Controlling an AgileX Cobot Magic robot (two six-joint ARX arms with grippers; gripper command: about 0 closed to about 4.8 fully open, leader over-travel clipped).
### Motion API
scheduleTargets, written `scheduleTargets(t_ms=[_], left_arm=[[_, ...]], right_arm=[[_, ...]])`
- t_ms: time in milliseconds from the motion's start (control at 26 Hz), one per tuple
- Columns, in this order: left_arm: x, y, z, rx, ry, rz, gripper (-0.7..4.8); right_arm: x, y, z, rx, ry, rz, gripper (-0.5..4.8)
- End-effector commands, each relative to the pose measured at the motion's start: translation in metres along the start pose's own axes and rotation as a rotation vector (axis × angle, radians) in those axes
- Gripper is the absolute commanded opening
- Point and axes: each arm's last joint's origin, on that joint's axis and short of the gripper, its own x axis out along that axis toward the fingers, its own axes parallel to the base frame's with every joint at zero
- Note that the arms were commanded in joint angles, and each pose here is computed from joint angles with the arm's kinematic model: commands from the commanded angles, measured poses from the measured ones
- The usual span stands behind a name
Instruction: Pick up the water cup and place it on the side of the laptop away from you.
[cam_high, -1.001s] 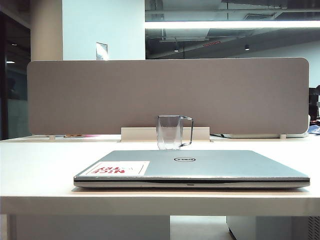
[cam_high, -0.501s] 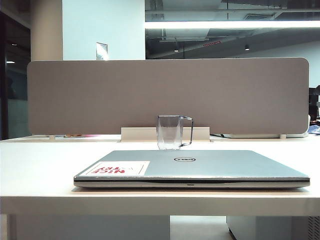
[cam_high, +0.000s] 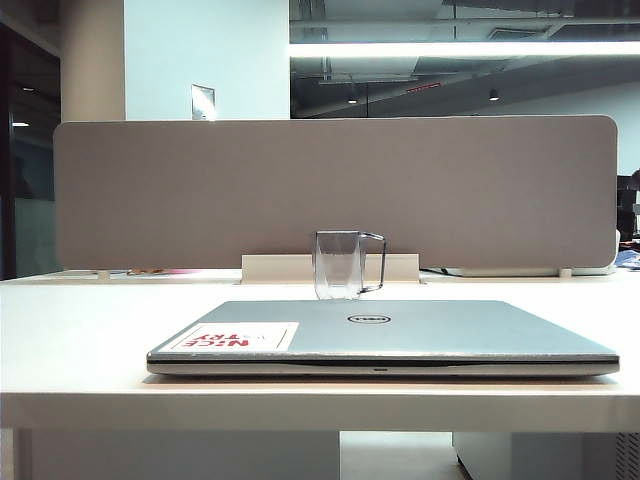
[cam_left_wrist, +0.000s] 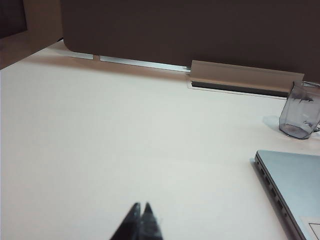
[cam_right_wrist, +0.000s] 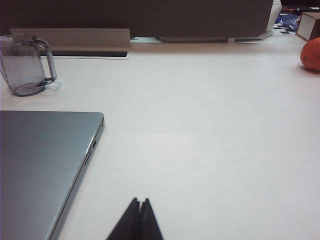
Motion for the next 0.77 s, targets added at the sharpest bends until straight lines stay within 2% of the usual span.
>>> scheduleTargets(t_ms=[39, 770], left_arm=[[-0.0002, -0.0003, 0.0011, 0.000, -0.003, -0.006, -0.06], [-0.0002, -0.0005, -0.0004, 0.000, 0.012, -0.009, -0.06]], right_arm=[[0.0002, -0.0001, 0.0001, -0.003, -0.010, -0.004, -0.08], [0.0002, -0.0001, 0.0001, -0.002, -0.010, -0.004, -0.08]])
